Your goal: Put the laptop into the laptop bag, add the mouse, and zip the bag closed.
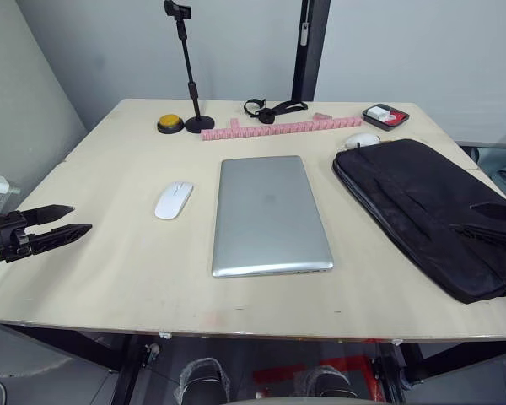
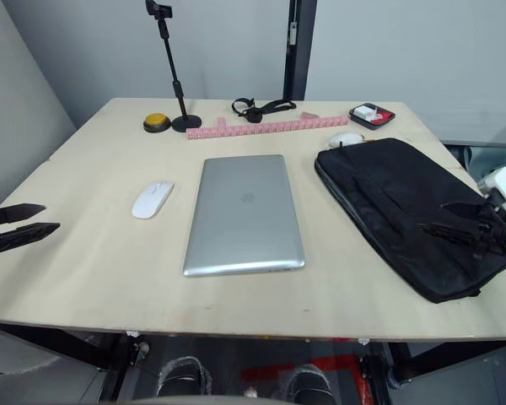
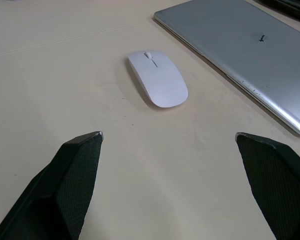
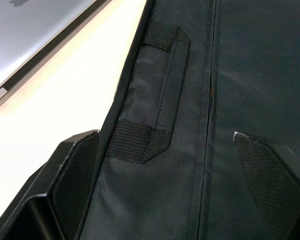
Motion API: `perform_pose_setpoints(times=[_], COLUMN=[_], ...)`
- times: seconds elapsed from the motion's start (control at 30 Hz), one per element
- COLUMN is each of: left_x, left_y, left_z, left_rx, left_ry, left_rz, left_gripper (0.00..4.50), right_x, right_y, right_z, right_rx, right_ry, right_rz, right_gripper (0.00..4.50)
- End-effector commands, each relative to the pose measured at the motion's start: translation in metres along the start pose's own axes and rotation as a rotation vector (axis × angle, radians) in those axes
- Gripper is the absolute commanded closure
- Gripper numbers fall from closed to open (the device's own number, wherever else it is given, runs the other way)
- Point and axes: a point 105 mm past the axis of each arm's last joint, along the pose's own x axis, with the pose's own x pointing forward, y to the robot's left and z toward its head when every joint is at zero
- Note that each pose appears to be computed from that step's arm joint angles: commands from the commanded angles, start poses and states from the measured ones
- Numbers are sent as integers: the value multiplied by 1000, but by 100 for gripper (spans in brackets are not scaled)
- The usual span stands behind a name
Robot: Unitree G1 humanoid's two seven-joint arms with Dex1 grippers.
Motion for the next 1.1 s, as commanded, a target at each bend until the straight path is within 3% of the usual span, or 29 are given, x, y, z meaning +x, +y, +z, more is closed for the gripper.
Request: perform_pose_setpoints(times=[0.03,0.5,0.6,0.77,0.9,1.1], left_x=[1,20,36,64,92,138], left_y=[0,-13,-20,-39,-49,-63], left_z=[9,18,23,16,17,27], left_rx=[16,-50,-119,-370,-493,-676], left_ry=[-21,-56,-83,-7,43,35], left_rz=[-9,-123,-167,-273,-321,-379], left_gripper=[5,5,5,5,0,0], right_x=[-10,-3,4,17,32,60], right_y=[-5,0,6,20,37,59], right_z=[14,16,18,25,36,47], right_rx=[-30,-32,-35,-40,-42,-68], right_ry=[-46,-74,-86,-117,-154,-169], right_rz=[-38,-30,-8,51,123,195], right_gripper=[0,0,0,0,120,328])
